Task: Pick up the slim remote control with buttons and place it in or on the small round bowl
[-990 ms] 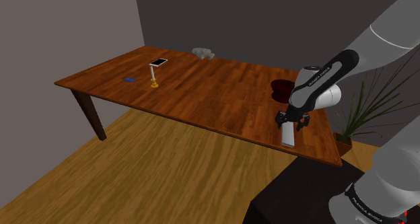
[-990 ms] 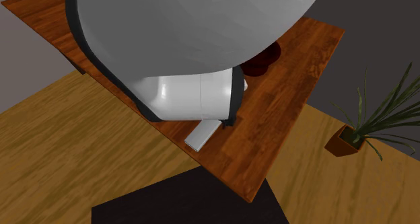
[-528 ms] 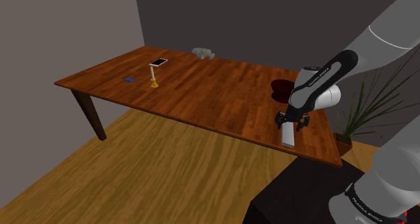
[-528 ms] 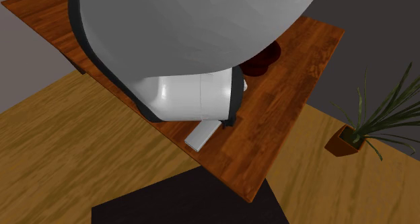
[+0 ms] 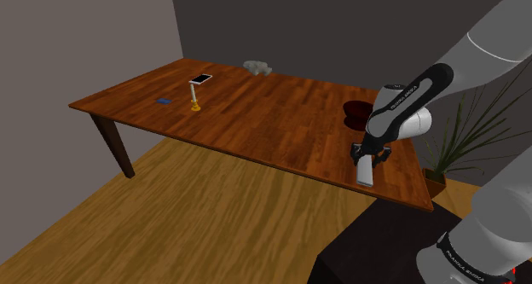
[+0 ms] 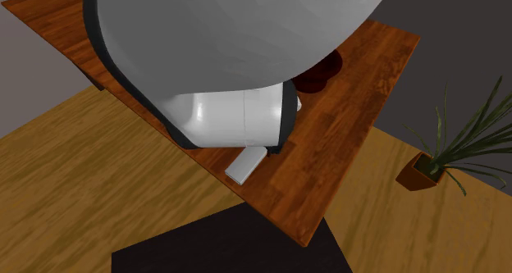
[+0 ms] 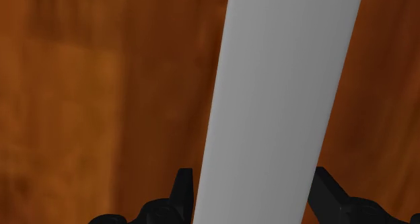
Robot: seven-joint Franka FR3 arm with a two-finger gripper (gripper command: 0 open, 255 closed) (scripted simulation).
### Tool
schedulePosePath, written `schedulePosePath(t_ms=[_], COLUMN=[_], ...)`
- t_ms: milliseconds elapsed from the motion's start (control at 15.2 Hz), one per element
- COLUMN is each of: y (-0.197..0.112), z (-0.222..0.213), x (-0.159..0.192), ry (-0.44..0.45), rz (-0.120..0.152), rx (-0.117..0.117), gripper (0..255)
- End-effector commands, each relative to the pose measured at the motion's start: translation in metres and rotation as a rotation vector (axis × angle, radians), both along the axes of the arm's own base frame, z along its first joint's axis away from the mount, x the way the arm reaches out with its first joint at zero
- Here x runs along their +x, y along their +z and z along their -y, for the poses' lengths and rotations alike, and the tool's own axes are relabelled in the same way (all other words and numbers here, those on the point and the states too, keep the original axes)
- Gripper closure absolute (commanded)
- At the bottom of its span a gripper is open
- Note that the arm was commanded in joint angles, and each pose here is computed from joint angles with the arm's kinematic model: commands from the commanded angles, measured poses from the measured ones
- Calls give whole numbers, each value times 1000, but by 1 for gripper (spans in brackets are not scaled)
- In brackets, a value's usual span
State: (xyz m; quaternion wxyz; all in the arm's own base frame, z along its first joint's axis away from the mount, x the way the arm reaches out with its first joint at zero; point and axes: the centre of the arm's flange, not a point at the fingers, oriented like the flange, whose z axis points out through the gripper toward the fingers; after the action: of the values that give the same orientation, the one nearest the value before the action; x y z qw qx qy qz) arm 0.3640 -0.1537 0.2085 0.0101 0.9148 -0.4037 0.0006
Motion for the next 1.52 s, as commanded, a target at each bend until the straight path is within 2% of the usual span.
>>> schedulePosePath(t_ms=[0,1452], y=[0,111], z=[0,0], x=[0,0], ry=[1,1], rz=[0,0], rx=[0,0], gripper=[255,255])
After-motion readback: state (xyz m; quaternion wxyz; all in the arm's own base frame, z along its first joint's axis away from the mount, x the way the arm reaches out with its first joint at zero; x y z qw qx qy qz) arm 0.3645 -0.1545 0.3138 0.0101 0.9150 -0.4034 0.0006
